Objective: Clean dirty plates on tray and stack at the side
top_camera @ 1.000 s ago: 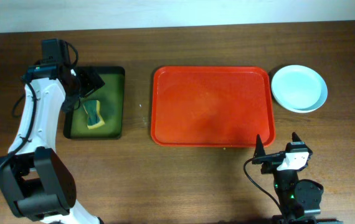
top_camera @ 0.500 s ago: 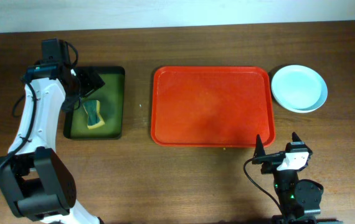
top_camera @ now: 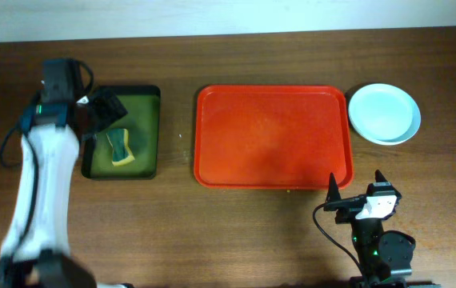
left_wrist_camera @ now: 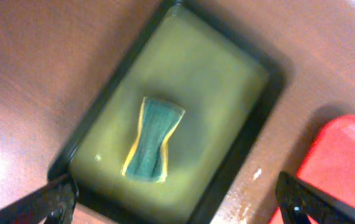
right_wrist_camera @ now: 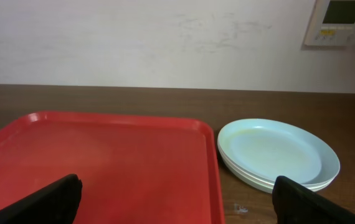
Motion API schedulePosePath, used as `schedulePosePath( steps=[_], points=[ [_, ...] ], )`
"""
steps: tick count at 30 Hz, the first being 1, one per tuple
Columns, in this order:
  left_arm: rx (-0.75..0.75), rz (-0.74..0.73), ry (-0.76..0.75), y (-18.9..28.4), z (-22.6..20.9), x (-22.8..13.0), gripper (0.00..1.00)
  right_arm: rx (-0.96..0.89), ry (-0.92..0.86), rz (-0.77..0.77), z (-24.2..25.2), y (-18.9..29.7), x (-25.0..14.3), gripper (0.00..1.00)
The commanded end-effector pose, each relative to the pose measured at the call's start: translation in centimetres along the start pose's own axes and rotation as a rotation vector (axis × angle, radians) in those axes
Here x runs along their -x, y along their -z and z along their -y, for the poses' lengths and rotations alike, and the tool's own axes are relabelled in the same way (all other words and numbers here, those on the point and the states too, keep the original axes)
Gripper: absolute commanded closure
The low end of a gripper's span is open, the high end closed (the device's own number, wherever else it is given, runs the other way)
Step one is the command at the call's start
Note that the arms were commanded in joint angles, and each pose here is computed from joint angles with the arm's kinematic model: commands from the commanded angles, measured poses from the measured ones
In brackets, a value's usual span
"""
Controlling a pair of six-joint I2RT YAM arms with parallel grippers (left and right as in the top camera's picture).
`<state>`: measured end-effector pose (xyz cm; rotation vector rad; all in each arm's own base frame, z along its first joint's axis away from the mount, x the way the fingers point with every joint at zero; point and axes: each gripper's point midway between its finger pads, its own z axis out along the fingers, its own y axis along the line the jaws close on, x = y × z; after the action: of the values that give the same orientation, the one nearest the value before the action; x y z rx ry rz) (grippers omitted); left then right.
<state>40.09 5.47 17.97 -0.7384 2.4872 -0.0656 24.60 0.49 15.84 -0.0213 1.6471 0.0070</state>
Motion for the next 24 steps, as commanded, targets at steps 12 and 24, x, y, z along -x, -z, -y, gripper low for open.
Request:
schedulePosePath(
  steps=[12,24],
  points=[
    [-0.435,0.842,-0.356,13.1,-1.8,-11.2,0.01,-0.011,0.006,-0.003,0.2,0.0,-0.3,0.02],
    [-0.476,0.935,-0.367,9.3,-2.5,-13.9,0.01,-0.011,0.006,-0.003,0.2,0.0,-0.3,0.02]
  ],
)
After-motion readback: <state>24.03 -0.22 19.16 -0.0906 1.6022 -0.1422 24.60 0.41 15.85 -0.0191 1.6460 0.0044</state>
